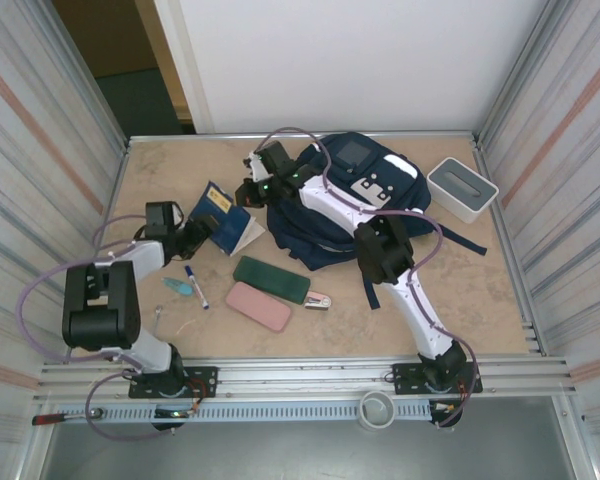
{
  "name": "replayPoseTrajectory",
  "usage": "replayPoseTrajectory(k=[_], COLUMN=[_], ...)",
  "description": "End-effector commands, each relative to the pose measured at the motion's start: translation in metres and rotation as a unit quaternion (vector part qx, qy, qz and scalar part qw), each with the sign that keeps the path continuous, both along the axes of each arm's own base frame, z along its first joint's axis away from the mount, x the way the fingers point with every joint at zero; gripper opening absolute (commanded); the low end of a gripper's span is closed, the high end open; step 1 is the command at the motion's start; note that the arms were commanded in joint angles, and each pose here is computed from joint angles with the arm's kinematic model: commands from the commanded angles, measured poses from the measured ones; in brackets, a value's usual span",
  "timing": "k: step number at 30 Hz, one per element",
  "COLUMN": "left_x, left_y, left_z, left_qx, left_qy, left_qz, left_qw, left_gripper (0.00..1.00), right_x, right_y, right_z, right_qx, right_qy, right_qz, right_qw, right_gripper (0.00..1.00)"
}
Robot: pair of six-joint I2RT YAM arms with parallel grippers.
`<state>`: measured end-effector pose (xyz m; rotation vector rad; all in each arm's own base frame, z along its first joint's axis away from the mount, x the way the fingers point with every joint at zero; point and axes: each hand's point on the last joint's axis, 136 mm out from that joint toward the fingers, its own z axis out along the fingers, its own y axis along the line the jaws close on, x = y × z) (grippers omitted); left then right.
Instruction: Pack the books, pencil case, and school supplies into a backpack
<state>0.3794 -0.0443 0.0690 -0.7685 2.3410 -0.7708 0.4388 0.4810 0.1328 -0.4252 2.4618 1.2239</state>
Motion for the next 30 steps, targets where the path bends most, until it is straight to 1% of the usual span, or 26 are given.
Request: replayPoseTrajectory(k=[1,5,9,14,17,18,20,22,24,26,30], left_x=[0.004,0.006,0.010,0.012,0.015,0.017,0.020,0.024,0.026,0.028,0.031], left_y=[-0.008,-0.011,-0.021,-0.026,-0.034,-0.038,-0.044,-0.047,-0.048,-0.047,-0.050], left_z=[0.040,0.063,0.084,0.093,0.100,0.103,0.108,0.114,0.119,0.123,0.130], left_qx=[-0.061,-0.111,-0.155,-0.165,-0.171,-0.174,-0.179,-0.186,-0.191,-0.190,-0.189], left_qy=[-0.062,-0.102,-0.137,-0.149,-0.160,-0.163,-0.168,-0.177,-0.185,-0.190,-0.200], left_qz=[-0.007,-0.011,-0.027,-0.036,-0.052,-0.059,-0.068,-0.071,-0.070,-0.068,-0.073], left_qw=[0.996,0.988,0.978,0.974,0.971,0.969,0.967,0.964,0.961,0.961,0.959], left_gripper=[0.74,0.79,0.82,0.87,0.87,0.87,0.85,0.80,0.71,0.58,0.36], right_x=[0.011,0.012,0.010,0.001,-0.004,-0.006,-0.009,-0.011,-0.011,-0.010,-0.009], right_y=[-0.007,-0.017,-0.026,-0.030,-0.030,-0.032,-0.032,-0.034,-0.038,-0.043,-0.055], right_z=[0.085,0.111,0.132,0.151,0.160,0.149,0.147,0.143,0.135,0.127,0.113], right_qx=[0.101,0.146,0.180,0.209,0.222,0.217,0.222,0.220,0.212,0.204,0.183], right_qy=[-0.028,-0.025,-0.022,-0.020,-0.021,-0.010,-0.003,0.001,0.003,0.006,0.007], right_qz=[-0.019,-0.030,-0.032,-0.027,-0.022,-0.025,-0.023,-0.025,-0.030,-0.035,-0.044], right_qw=[0.994,0.989,0.983,0.977,0.975,0.976,0.975,0.975,0.977,0.978,0.982], right_gripper=[0.00,0.00,0.00,0.00,0.00,0.00,0.00,0.00,0.00,0.00,0.00])
